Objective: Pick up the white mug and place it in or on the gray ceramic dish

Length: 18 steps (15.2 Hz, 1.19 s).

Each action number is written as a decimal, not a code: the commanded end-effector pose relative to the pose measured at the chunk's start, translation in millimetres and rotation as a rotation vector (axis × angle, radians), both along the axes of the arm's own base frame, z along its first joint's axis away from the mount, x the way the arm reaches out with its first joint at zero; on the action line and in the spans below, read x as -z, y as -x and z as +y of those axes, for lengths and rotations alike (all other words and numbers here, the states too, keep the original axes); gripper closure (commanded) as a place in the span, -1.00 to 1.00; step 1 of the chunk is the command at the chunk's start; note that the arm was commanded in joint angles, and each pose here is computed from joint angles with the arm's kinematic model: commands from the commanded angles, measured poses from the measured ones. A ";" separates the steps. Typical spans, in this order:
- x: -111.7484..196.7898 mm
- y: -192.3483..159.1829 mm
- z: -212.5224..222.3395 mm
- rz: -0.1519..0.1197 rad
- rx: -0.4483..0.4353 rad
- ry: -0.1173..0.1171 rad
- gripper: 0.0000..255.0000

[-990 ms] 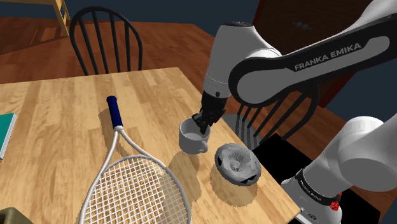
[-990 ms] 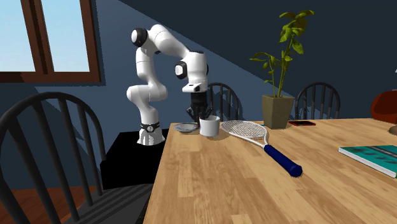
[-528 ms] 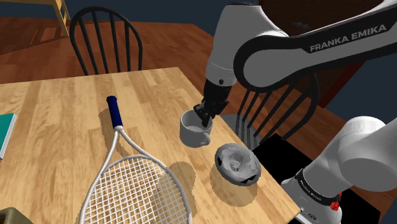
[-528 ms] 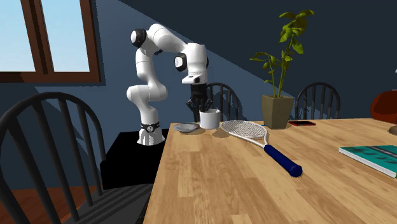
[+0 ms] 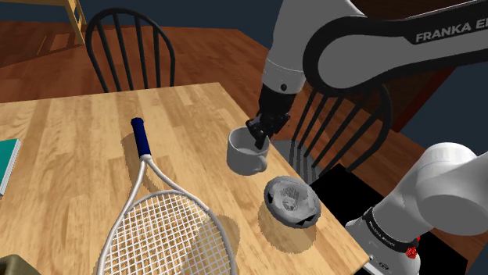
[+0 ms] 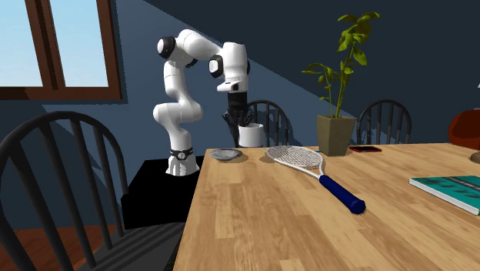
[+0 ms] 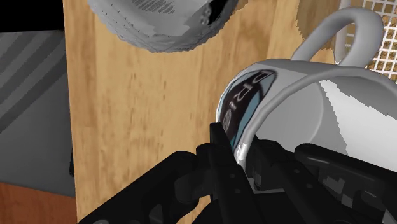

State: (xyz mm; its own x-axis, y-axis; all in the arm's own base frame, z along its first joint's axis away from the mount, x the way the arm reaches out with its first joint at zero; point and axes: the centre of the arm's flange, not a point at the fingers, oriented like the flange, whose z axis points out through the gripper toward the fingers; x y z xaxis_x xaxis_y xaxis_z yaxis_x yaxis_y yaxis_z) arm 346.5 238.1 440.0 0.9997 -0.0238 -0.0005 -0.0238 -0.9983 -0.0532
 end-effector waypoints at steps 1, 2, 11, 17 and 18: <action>-4.2 22.4 -10.9 0.000 0.000 0.000 1.00; -5.1 34.0 -17.1 0.000 0.000 0.000 1.00; -13.7 138.8 -72.4 0.000 0.000 0.000 1.00; 11.8 150.3 -78.5 0.000 0.000 0.000 1.00; 17.1 150.3 -78.5 0.000 0.000 0.000 1.00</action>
State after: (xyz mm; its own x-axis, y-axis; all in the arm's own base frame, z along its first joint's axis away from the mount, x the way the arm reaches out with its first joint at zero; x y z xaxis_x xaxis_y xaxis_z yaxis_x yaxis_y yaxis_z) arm 197.7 160.0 428.1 0.9997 -0.0233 -0.0011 -0.0233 -0.9983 -0.0532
